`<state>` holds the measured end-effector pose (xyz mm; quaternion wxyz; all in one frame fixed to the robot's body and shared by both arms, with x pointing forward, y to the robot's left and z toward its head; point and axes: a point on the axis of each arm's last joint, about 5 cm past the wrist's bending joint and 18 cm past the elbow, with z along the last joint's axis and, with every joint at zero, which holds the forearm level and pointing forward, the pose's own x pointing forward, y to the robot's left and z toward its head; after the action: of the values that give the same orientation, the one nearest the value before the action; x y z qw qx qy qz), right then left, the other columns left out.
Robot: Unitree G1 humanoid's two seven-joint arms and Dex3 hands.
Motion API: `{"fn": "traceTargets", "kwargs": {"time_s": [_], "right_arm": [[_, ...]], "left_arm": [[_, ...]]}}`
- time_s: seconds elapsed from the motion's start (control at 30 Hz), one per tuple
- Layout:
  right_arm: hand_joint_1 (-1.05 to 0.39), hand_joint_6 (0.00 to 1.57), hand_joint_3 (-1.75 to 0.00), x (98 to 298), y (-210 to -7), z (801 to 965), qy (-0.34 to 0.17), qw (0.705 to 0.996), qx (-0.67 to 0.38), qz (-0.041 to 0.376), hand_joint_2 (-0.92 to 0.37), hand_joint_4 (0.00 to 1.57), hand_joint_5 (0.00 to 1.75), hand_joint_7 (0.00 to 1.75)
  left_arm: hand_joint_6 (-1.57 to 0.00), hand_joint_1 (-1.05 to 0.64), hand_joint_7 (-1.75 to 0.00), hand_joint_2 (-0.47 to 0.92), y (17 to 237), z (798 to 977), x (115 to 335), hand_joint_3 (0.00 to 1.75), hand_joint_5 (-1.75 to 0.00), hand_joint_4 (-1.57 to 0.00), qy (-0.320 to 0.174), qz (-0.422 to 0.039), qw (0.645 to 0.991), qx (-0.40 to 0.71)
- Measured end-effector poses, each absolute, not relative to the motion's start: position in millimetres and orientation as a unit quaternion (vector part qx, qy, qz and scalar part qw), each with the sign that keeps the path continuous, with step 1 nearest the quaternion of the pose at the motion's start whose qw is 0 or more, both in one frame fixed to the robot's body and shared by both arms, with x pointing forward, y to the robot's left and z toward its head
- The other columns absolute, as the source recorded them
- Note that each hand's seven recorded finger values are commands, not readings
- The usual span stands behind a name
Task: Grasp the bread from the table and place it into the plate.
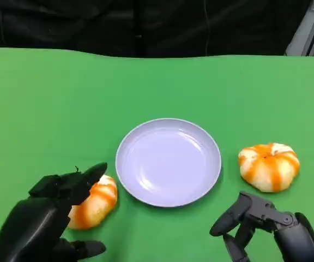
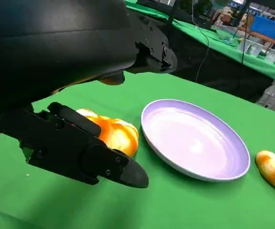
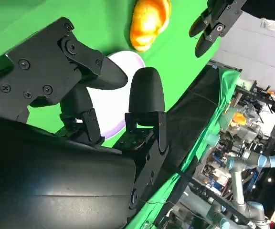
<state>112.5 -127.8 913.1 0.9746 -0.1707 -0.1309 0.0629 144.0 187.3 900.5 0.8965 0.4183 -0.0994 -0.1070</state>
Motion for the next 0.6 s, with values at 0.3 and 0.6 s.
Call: {"fn": "traceTargets", "kwargs": {"time_s": [0.3,0.6], "right_arm": [[-0.15,0.73,-1.12,111,-126,914.2,-0.130,0.976,-0.166,0.063,-0.46,0.82,1.56,1.20],[-0.15,0.73,-1.15,109,-126,915.5,-0.127,0.976,-0.166,0.060,-0.44,0.81,1.56,1.21]], "left_arm": [[-0.18,-0.58,-0.01,0.90,175,912.9,166,0.02,-0.46,-0.07,-0.009,-0.141,0.824,0.549],[-0.19,-0.58,0.00,0.90,158,920.0,176,0.01,-0.44,-0.08,0.017,-0.139,0.812,0.567]]}}
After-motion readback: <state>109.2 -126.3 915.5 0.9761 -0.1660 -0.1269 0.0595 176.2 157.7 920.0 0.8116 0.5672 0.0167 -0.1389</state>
